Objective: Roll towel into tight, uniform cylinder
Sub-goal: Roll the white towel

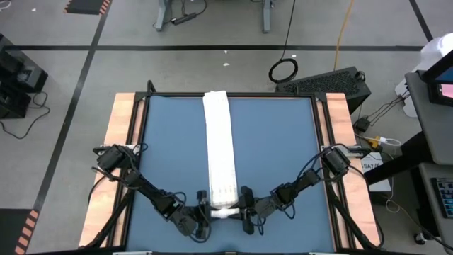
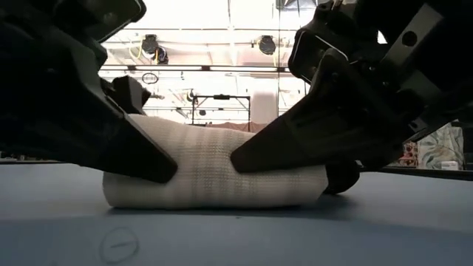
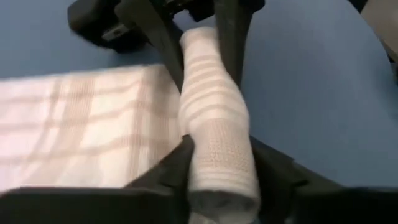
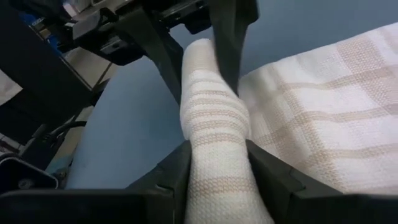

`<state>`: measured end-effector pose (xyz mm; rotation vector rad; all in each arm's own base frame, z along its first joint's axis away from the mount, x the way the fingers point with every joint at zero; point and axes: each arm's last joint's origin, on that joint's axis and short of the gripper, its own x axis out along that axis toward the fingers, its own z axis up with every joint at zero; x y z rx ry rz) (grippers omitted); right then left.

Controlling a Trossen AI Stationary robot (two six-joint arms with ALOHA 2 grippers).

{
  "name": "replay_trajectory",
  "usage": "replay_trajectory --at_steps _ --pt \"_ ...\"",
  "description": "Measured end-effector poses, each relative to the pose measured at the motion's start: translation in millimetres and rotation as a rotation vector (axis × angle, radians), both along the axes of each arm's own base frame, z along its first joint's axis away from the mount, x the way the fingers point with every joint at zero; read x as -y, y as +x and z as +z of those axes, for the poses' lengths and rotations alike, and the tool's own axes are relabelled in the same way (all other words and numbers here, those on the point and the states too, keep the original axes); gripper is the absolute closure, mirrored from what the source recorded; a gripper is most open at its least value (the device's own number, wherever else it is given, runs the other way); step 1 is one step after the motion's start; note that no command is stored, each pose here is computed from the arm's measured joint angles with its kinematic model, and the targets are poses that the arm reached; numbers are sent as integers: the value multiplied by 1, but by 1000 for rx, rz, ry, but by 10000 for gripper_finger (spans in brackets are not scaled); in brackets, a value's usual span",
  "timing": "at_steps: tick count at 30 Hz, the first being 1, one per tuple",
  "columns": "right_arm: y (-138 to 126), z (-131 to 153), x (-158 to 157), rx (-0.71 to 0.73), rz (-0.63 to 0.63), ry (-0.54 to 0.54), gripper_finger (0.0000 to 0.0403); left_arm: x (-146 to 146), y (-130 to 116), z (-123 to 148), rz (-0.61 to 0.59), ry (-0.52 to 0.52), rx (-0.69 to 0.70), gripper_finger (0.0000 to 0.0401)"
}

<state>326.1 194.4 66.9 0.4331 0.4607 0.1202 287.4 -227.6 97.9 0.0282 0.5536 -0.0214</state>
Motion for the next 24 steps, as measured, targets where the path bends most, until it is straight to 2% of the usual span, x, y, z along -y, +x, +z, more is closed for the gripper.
replay_trajectory --at_steps 3,5,10,14,17,24 --pt "-1 7 -2 11 2 -32 261 -2 -3 -3 67 -69 -49 324" --pt "-5 11 -4 20 19 -104 240 -5 -6 -7 116 -117 -74 352" --pt "-15 28 -19 127 81 -426 177 -11 -15 -15 188 -225 -69 355" --pt "-28 31 -35 200 117 -656 140 -13 -15 -16 196 -304 -47 349" --pt "-31 34 -45 228 131 -735 130 -14 -13 -15 175 -346 -50 330" --pt "-22 40 -46 249 135 -781 137 -20 -7 -15 176 -396 -67 321"
